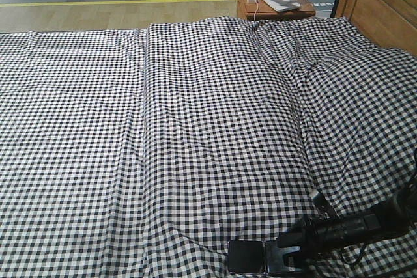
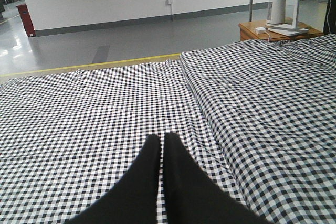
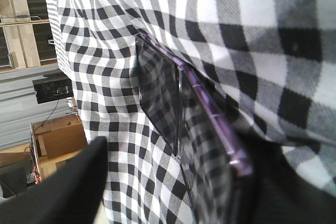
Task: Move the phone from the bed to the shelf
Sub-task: 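Close the right gripper on the phone's edge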
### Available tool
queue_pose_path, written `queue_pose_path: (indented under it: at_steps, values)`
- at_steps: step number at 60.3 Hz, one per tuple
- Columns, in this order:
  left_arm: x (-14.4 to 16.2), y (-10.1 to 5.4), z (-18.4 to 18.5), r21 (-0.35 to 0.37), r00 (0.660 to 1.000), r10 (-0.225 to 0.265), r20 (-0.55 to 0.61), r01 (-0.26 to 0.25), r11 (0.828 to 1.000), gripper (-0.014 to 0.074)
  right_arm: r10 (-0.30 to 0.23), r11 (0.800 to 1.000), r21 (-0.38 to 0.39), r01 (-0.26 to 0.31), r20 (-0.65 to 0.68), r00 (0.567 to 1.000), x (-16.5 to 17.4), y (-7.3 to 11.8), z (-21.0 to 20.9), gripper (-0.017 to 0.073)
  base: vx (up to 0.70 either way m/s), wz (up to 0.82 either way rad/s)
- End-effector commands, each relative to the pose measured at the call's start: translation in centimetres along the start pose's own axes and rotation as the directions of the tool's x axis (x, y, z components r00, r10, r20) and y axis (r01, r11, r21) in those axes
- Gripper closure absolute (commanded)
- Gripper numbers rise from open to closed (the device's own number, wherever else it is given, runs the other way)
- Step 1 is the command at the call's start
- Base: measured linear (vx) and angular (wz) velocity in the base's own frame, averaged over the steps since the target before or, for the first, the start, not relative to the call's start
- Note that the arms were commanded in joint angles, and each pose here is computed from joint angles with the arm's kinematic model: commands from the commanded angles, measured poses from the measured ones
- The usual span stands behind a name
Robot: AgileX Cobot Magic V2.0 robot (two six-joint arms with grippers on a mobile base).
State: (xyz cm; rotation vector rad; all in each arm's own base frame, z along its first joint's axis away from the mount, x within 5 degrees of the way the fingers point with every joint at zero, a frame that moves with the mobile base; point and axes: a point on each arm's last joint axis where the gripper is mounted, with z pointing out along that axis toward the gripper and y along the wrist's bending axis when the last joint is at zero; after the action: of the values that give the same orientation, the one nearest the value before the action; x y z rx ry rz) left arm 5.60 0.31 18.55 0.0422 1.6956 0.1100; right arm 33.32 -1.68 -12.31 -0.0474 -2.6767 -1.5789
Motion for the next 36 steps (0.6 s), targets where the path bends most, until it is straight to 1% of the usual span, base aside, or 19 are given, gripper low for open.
queue_pose_path:
  at_steps: [1, 12, 22, 32, 36]
  values:
    - [-1.53, 0.11, -0.31, -0.005, 0.994, -0.008, 0.106, 0.009, 1.000, 0.0593, -0.064, 0.996, -0.062, 0.066, 0.031, 0.997, -1.27, 2.10, -1.14, 0.0217, 0.00, 0.00]
    - [-1.53, 0.11, -0.31, -0.005, 0.994, -0.008, 0.106, 0.009, 1.000, 0.0593, -0.065, 0.997, -0.044, 0.067, 0.034, 0.997, -1.31, 1.94, -1.14, 0.0372, 0.00, 0.00]
    - [-1.53, 0.11, -0.31, -0.005, 0.994, -0.008, 0.106, 0.009, 1.000, 0.0593, -0.066, 0.997, -0.027, 0.067, 0.036, 0.997, -1.34, 1.78, -1.13, 0.0567, 0.00, 0.00]
    - [-1.53, 0.11, -0.31, -0.005, 0.994, -0.008, 0.106, 0.009, 1.000, 0.0593, -0.074, 0.997, -0.030, 0.075, 0.035, 0.997, -1.41, 1.97, -1.25, 0.0569, 0.00, 0.00]
    - [-1.53, 0.11, -0.31, -0.005, 0.994, -0.008, 0.106, 0.009, 1.000, 0.0593, -0.089, 0.995, -0.040, 0.091, 0.037, 0.995, -1.57, 2.36, -1.47, 0.0568, 0.00, 0.00]
